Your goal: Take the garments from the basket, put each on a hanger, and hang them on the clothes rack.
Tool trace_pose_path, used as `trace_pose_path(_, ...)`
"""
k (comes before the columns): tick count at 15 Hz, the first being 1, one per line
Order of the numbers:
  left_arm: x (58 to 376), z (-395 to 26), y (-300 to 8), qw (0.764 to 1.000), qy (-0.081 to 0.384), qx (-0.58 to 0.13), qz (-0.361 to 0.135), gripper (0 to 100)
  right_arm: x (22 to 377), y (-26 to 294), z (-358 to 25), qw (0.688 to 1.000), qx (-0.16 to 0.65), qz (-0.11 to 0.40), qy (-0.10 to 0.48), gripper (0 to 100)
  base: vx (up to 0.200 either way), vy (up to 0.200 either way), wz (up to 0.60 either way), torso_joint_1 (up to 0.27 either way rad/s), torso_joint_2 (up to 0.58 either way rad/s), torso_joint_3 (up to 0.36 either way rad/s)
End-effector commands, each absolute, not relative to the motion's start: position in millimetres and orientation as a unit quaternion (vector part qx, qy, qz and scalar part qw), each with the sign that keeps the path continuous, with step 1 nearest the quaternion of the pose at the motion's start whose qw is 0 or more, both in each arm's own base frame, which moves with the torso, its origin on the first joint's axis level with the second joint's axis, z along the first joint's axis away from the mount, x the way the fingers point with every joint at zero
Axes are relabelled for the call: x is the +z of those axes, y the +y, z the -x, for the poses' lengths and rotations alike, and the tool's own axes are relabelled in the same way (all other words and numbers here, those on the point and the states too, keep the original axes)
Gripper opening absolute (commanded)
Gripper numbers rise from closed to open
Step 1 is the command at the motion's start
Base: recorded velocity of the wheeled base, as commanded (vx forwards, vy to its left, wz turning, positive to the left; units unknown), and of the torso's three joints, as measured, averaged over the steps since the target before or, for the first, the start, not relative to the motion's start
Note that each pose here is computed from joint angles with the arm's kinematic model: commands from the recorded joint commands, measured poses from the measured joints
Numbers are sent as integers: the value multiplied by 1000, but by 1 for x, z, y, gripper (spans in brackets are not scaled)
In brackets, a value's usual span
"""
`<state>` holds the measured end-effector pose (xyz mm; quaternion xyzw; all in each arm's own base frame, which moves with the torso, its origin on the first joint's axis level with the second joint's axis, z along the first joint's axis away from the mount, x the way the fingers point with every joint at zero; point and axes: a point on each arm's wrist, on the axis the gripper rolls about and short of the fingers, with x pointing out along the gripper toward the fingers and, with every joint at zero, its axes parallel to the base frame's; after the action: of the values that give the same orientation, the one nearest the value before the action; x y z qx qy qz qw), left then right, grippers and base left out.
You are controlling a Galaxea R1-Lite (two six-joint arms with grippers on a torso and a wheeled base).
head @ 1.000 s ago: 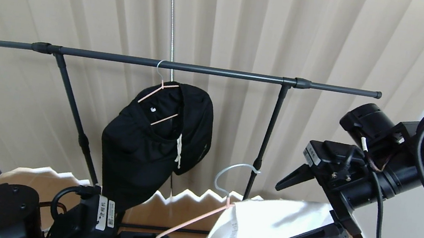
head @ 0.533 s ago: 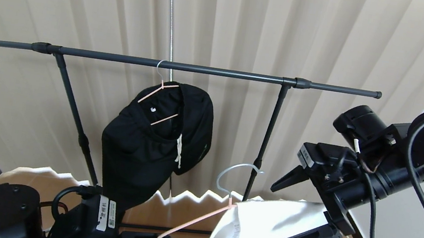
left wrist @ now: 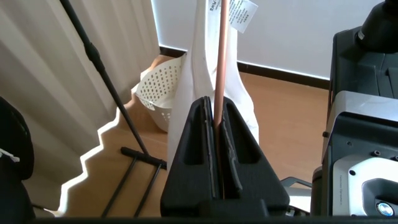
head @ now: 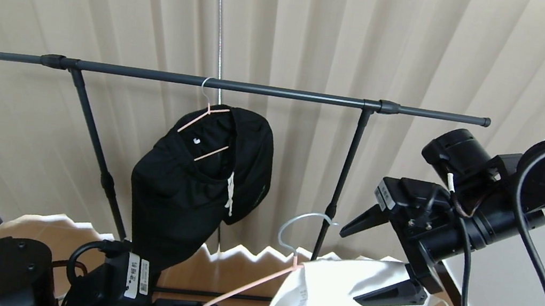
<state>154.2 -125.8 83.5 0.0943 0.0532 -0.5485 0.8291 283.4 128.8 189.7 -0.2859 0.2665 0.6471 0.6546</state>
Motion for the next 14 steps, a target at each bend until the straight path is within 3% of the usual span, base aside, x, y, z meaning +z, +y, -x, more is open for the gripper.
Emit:
trace_pose_path(1, 82, -154, -126, 829, 58, -549, -94, 0, 188, 129, -284, 653, 648, 285, 269, 100, 0, 0, 0, 0, 0, 0)
trace_pose_path(14, 82, -154, -126, 829, 59, -549, -92, 0, 178, 130, -285, 646, 651, 279, 285, 100, 0, 0, 0, 0, 0, 0)
